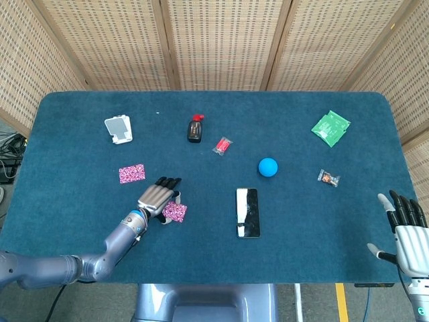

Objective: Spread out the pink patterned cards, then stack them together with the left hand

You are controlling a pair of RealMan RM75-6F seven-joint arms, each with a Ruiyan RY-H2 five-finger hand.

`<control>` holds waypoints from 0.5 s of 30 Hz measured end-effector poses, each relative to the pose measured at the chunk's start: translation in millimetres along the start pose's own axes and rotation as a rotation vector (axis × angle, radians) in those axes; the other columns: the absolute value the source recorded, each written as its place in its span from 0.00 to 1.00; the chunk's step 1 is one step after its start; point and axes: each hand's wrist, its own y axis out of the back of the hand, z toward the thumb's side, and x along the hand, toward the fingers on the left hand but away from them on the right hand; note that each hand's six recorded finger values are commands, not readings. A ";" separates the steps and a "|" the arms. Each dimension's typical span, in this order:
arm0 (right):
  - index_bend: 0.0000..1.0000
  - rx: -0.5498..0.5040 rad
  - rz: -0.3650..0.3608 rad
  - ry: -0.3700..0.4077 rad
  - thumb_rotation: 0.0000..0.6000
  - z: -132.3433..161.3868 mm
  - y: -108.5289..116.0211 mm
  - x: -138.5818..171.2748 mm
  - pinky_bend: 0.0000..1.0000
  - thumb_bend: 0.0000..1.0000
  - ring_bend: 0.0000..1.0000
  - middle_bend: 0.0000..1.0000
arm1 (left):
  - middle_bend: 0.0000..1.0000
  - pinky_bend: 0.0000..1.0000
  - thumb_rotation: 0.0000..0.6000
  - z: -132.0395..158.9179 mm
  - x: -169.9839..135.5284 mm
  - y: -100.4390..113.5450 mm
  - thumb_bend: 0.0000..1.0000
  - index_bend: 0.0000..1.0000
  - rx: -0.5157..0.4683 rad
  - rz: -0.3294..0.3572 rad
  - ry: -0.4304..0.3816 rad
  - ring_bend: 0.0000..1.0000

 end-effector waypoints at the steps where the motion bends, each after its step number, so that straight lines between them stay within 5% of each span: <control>1: 0.00 0.000 0.000 0.000 1.00 0.0 0.1 0.1 0.00 0.00 0.00 0.00 | 0.00 0.00 1.00 -0.1 0.0 0.2 0.23 0.46 0.002 0.000 0.000 0.00; 15: 0.00 -0.004 0.006 0.005 1.00 0.4 -0.1 0.8 0.00 0.00 0.00 0.00 | 0.00 0.00 1.00 -1.2 -0.9 2.4 0.23 0.31 0.002 0.004 0.000 0.00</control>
